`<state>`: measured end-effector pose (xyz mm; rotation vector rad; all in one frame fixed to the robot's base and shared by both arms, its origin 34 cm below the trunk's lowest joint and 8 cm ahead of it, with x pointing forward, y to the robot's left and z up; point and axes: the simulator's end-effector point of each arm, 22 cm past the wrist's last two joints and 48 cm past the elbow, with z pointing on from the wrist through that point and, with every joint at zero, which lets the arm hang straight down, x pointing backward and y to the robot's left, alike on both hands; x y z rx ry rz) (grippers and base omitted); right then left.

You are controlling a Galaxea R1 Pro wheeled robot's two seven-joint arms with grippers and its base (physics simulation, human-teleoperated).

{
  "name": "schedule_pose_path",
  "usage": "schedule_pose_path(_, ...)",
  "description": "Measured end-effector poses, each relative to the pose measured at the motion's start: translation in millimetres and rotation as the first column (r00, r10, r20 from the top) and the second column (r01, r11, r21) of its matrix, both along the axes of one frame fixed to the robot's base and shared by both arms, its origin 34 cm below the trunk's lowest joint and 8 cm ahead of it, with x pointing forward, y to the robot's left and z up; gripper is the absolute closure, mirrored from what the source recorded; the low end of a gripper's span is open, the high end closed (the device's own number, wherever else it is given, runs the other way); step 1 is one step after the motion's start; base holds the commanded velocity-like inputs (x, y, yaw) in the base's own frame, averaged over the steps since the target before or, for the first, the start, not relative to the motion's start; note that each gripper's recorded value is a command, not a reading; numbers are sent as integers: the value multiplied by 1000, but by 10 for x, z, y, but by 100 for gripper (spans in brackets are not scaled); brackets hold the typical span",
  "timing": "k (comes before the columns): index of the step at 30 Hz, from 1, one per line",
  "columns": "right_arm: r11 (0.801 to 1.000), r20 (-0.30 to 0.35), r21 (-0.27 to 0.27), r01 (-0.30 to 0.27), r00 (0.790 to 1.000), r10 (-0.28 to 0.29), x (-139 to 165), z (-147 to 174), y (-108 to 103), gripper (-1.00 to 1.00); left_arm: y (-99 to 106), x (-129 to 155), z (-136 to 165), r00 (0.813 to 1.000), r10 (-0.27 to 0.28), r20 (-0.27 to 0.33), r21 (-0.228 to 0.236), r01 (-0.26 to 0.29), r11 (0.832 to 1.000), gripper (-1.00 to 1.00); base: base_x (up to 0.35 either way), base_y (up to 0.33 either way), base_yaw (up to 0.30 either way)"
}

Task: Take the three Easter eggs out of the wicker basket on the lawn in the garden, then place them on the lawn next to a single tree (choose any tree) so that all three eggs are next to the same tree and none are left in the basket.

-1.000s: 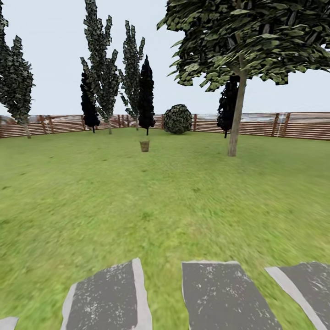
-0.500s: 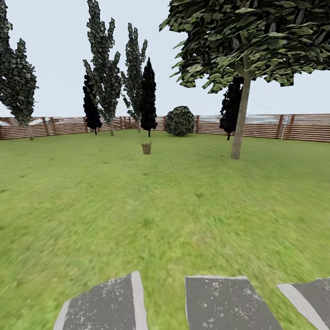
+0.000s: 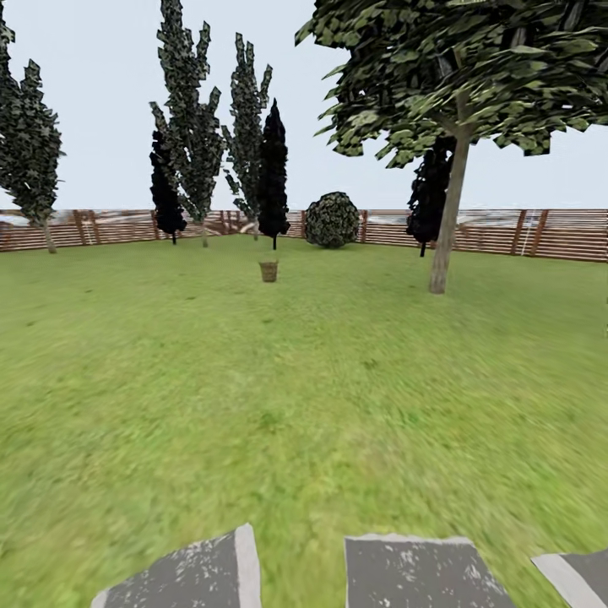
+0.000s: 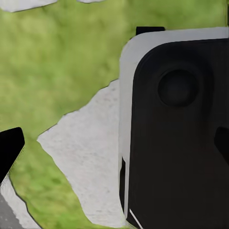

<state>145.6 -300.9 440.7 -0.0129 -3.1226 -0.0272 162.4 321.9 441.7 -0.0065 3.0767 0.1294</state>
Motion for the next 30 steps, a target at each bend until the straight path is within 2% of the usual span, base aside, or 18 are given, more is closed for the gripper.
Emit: schedule_pose_path(30, 1000, 0, 0, 0, 1000, 0, 0, 0, 0, -100, 2, 0, 0, 1000, 0, 0, 1, 0, 1000, -100, 339, 0, 0)
